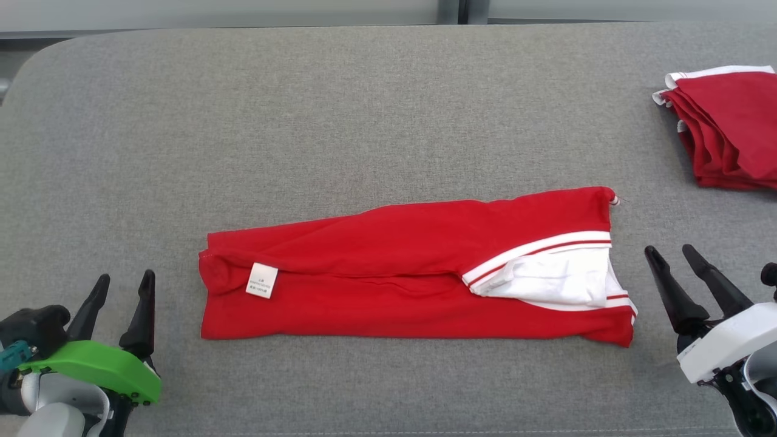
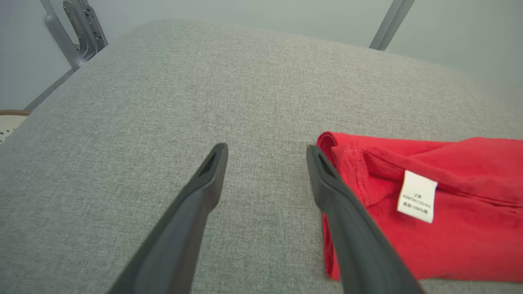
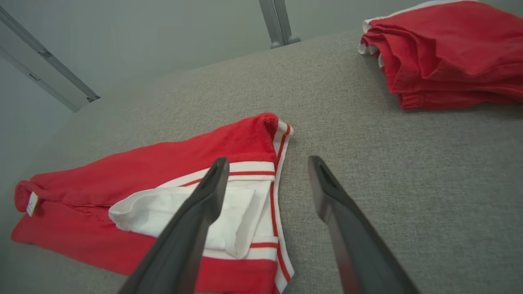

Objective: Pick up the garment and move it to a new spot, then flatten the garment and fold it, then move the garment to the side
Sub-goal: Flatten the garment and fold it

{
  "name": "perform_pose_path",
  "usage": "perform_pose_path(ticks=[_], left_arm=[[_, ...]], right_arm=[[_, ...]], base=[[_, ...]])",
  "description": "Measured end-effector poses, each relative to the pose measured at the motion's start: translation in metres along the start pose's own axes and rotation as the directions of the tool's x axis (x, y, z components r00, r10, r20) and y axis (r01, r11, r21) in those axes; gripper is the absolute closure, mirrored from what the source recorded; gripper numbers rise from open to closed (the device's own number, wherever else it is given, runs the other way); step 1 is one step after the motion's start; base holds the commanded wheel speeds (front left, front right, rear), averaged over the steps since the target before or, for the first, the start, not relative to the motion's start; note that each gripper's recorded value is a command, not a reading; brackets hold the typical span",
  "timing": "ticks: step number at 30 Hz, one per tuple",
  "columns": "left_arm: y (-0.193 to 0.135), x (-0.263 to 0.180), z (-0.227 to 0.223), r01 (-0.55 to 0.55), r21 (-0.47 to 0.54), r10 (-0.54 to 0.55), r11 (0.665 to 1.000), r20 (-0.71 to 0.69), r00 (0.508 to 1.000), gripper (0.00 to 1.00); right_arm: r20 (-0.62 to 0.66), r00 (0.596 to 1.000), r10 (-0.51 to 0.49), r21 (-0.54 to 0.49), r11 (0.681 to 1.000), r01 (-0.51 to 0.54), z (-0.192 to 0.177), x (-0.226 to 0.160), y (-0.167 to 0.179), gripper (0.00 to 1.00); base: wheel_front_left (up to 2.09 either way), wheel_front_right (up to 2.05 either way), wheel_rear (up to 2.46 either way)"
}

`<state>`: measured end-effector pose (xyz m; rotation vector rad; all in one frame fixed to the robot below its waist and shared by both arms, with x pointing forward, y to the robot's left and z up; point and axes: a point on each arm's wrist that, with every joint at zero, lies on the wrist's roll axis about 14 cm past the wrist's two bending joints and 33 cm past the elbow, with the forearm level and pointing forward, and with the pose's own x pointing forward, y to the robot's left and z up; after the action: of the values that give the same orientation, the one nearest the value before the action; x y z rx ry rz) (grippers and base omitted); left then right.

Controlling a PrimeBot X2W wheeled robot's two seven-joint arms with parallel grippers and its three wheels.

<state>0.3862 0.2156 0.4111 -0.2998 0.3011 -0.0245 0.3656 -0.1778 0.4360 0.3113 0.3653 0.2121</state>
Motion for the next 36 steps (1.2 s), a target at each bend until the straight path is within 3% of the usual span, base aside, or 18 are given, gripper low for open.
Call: perform_pose_path(ticks=[10,19,22,23,24,25,26,36], left_arm=[[-0.022,-0.012,0.045,0.000,0.033,-0.006,0.999,0.187,0.982,0.00],[-0.017,-0.034,0.061,-0.043,0.047,0.030,0.998,0.254,0.967,0.00],[-0.010,-0.043,0.060,-0.072,0.031,0.062,0.997,0.258,0.964,0.00],[-0.009,-0.045,0.062,-0.079,0.027,0.069,0.997,0.266,0.961,0.00],[-0.007,-0.047,0.065,-0.088,0.024,0.078,0.996,0.279,0.957,0.00],[-0.004,-0.050,0.068,-0.099,0.020,0.089,0.995,0.289,0.953,0.00],[-0.002,-0.052,0.069,-0.108,0.020,0.098,0.994,0.292,0.951,0.00],[-0.002,-0.059,0.064,-0.117,-0.002,0.112,0.993,0.292,0.950,0.00]], right_arm=[[-0.201,0.979,-0.043,0.100,0.993,0.064,-0.042,0.012,-0.017,0.00],[-0.320,0.947,-0.002,0.102,0.994,0.037,-0.063,0.033,-0.007,0.00],[-0.378,0.925,0.041,0.159,0.987,0.021,-0.075,0.040,0.006,0.00],[-0.391,0.919,0.058,0.171,0.985,0.010,-0.077,0.043,0.012,0.06],[-0.401,0.913,0.079,0.188,0.982,-0.002,-0.079,0.046,0.018,0.53],[-0.404,0.909,0.099,0.209,0.978,-0.014,-0.078,0.050,0.024,0.73],[-0.403,0.908,0.117,0.229,0.973,-0.024,-0.077,0.054,0.029,1.00],[-0.351,0.929,0.118,0.369,0.929,0.022,-0.057,0.065,0.021,1.00]], base=[[0.00,0.00,0.00],[0.00,0.00,0.00],[0.00,0.00,0.00],[0.00,0.00,0.00],[0.00,0.00,0.00],[0.00,0.00,0.00],[0.00,0.00,0.00],[0.00,0.00,0.00]])
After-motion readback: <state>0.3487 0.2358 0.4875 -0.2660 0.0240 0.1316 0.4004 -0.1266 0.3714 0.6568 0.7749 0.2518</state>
